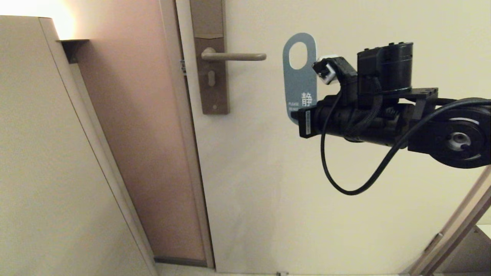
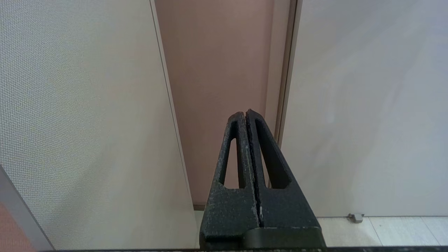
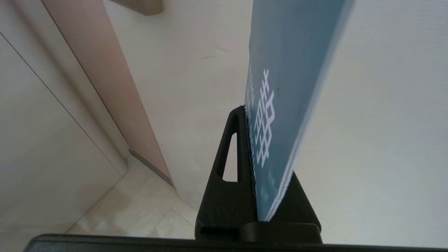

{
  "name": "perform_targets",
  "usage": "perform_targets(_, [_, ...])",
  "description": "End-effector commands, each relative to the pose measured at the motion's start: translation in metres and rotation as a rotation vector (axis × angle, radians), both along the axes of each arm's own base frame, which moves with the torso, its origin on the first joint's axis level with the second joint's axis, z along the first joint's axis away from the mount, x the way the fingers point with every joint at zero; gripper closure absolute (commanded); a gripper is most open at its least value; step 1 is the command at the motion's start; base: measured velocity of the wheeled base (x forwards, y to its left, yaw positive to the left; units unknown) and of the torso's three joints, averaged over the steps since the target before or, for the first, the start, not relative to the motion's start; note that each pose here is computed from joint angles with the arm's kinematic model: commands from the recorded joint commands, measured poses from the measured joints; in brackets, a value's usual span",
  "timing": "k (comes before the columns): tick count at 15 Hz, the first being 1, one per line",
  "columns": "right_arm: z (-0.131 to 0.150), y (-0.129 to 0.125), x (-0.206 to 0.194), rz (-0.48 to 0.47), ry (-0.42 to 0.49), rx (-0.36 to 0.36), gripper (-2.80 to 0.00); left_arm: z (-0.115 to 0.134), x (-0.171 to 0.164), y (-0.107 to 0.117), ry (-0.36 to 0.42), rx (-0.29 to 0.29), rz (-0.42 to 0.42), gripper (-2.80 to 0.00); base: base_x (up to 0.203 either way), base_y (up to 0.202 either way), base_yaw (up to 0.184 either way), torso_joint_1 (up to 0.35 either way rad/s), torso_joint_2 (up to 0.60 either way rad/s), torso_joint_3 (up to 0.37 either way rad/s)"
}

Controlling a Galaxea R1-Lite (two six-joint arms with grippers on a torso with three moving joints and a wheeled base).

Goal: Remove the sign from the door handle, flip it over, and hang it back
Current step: Hang the sign back with the other side facing out

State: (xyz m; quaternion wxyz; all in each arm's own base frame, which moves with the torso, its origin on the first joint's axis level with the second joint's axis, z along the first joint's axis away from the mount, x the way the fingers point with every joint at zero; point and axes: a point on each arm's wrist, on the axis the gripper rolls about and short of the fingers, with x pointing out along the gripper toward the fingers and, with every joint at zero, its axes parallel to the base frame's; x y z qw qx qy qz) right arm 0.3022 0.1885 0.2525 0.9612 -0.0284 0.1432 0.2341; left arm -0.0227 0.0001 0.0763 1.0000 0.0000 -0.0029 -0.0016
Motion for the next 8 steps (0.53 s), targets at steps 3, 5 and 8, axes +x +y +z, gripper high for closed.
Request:
perform_targets(3, [-0.005,0.017,0.011,-0.008,-0.006,-0.006,0.0,0.0,0.0,0.0,0.0,0.0,0.0,0.0,0.0,0.0,0.0,0.0,0.0,0.0])
perform_targets(5, [-0.004,0.021,0.017,-0.019,-0.019,-0.002,0.0,0.0,0.0,0.0,0.0,0.0,0.0,0.0,0.0,0.0,0.0,0.0,0.0,0.0])
perform_targets(8, [-0.005,0.027,0.026,-0.064,-0.034,-0.008,0.0,0.0,0.0,0.0,0.0,0.0,0.0,0.0,0.0,0.0,0.0,0.0,0.0,0.0])
